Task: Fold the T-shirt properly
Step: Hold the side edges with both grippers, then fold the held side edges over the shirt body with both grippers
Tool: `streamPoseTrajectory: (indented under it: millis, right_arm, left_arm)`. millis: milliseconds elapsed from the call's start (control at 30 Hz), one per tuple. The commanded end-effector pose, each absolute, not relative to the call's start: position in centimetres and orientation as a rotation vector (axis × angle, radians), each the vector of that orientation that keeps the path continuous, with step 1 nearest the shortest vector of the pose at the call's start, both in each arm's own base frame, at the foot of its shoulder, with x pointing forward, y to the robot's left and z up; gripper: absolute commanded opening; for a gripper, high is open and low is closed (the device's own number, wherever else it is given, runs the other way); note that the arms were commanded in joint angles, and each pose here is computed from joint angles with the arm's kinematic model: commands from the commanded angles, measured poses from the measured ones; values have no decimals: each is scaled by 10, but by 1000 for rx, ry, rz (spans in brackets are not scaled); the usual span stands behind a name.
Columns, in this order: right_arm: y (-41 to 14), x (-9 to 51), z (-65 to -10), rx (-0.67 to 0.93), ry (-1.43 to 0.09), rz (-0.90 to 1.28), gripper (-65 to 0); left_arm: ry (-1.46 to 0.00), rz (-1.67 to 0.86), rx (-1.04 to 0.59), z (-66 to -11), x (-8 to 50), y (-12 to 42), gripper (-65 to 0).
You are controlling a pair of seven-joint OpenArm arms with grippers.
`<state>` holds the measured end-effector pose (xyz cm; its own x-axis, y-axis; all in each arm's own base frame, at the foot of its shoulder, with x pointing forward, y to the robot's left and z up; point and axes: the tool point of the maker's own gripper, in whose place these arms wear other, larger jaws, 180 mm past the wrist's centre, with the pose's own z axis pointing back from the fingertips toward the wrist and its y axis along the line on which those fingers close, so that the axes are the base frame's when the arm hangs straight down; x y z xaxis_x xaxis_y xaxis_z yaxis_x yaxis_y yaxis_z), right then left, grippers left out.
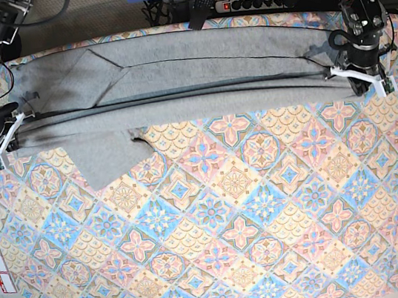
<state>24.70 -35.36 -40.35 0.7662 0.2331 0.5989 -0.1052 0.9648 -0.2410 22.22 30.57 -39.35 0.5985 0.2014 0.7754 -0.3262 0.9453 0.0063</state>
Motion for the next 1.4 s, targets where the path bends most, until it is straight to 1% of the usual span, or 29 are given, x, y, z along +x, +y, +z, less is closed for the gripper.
streamPoseTrajectory:
  millis: [0, 200, 300, 400, 467, 533, 633, 733, 800, 867, 933, 1067, 1133, 1233, 1367]
  right_arm:
    - [-367, 256, -387, -244, -711, 186, -648]
    - [-364, 256, -390, -240, -702, 196, -646]
    - [-346, 262, -396, -212, -690, 251, -644]
    - [-332, 264, -403, -189, -675, 294, -642]
    - [-328, 260, -407, -181, -662, 306, -627]
    - [-328, 260, -407, -182, -662, 307, -592]
    - [-329, 261, -404, -188, -670, 308, -533]
    - [-329, 264, -399, -197, -684, 316, -483]
    - [-328, 269, -391, -207, -705, 325, -464]
    - [-327, 274, -382, -222, -729, 337, -461]
    - [-326, 277, -375, -232, -747, 346, -461]
    - [-323, 279, -374, -230, -751, 354, -460]
    - [-318, 291, -369, -223, -773, 364, -459]
    - [-294, 316, -369, -180, -796, 417, -458]
    - [-270, 330, -384, -119, -770, 467, -458]
  left_arm:
    - [-918, 296, 192, -381, 225, 314, -650]
    - [-882, 292, 191, -390, 214, 313, -650]
    - [-871, 294, 192, -394, 212, 313, -650]
    - [-830, 270, 173, -409, 209, 303, -650]
    - [-810, 258, 160, -416, 207, 297, -650]
    - [-772, 253, 142, -422, 203, 290, -647]
    - [-695, 261, 119, -431, 195, 284, -591]
    - [-681, 249, 107, -431, 195, 279, -521]
    - [-688, 244, 105, -427, 197, 277, -472]
    - [-693, 246, 108, -426, 197, 278, -444]
    - [-697, 248, 110, -425, 198, 279, -443]
    - [-716, 250, 113, -420, 203, 281, -471]
    - [-745, 256, 123, -410, 207, 285, -471]
    - [-776, 241, 122, -397, 212, 282, -442]
    - [-811, 236, 126, -385, 218, 280, -399]
